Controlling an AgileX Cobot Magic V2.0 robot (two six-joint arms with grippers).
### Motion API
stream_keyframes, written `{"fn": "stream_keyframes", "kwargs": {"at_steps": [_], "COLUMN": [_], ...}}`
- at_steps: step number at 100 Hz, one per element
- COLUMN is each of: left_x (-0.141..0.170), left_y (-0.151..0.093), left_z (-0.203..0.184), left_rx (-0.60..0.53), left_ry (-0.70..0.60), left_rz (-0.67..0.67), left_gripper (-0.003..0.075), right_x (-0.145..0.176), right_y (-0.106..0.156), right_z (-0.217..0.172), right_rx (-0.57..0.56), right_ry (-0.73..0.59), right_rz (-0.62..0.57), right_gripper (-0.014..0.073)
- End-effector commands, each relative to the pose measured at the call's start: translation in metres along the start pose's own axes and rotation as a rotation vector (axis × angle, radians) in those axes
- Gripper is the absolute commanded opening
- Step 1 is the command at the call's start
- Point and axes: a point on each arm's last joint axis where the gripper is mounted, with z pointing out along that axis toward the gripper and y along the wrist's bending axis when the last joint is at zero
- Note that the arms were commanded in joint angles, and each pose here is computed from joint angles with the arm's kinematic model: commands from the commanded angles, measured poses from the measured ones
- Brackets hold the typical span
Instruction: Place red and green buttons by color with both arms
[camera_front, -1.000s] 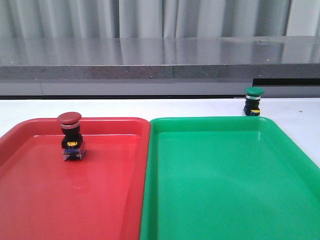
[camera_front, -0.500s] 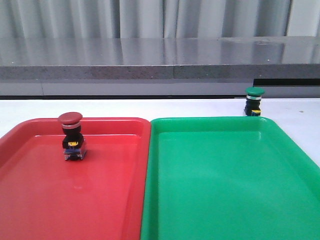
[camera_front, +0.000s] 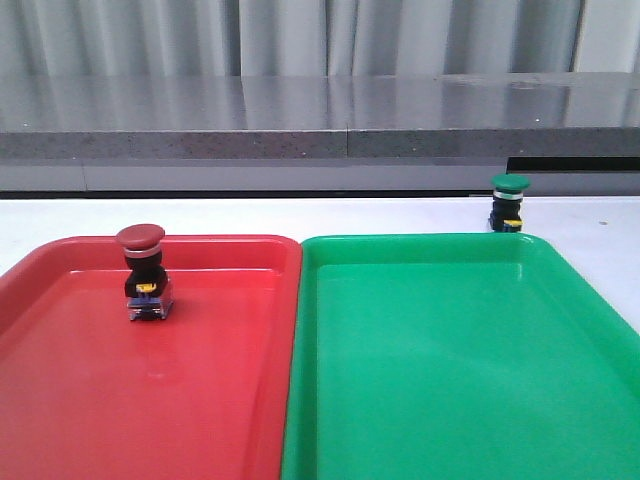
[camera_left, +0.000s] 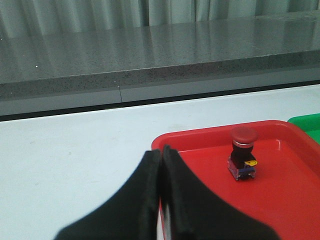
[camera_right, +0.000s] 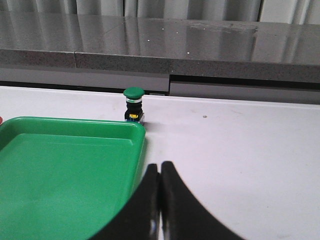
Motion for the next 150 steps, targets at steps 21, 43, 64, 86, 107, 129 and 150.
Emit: {"fn": "stream_keyframes", "kwargs": {"at_steps": [21,43,64,86,107,129,150], "left_x": [0.0,0.007,0.01,0.01,0.01,0.01,0.01], "left_y": [0.003,0.003,0.003,0.003,0.003,0.003,0.003], "left_z": [-0.002,0.002,0.002,0.002,0.002,0.002,0.002], "left_rx": [-0.066,-0.084,-0.083,-0.081,-0.081,-0.081,-0.081], "left_ry": [-0.136,-0.19,-0.187,-0.188,-0.188,-0.188,-0.188], "left_rz": [-0.004,-0.001,-0.001,-0.021,-0.021,-0.021,-0.021], "left_gripper": [-0.0019,-0.0019,-0.0019,-0.0019,-0.0019,-0.0019,-0.0019], "right_x": [-0.014,-0.014,-0.014,-0.014,-0.014,-0.014,-0.014], "right_y": [0.0,0.0,0.0,0.0,0.0,0.0,0.0], "right_z": [-0.003,-0.003,-0.003,-0.003,-0.003,-0.003,-0.003], "right_rx": [0.001,0.001,0.001,0.001,0.001,0.001,0.001], "right_ry": [-0.124,-0.124,-0.124,-0.124,-0.124,-0.124,-0.124], "right_rz": [-0.014,-0.014,-0.014,-0.014,-0.014,-0.014,-0.014], "right_gripper": [-0.0066,-0.0066,-0.0066,-0.0066,-0.0066,-0.0066,-0.0066]}}
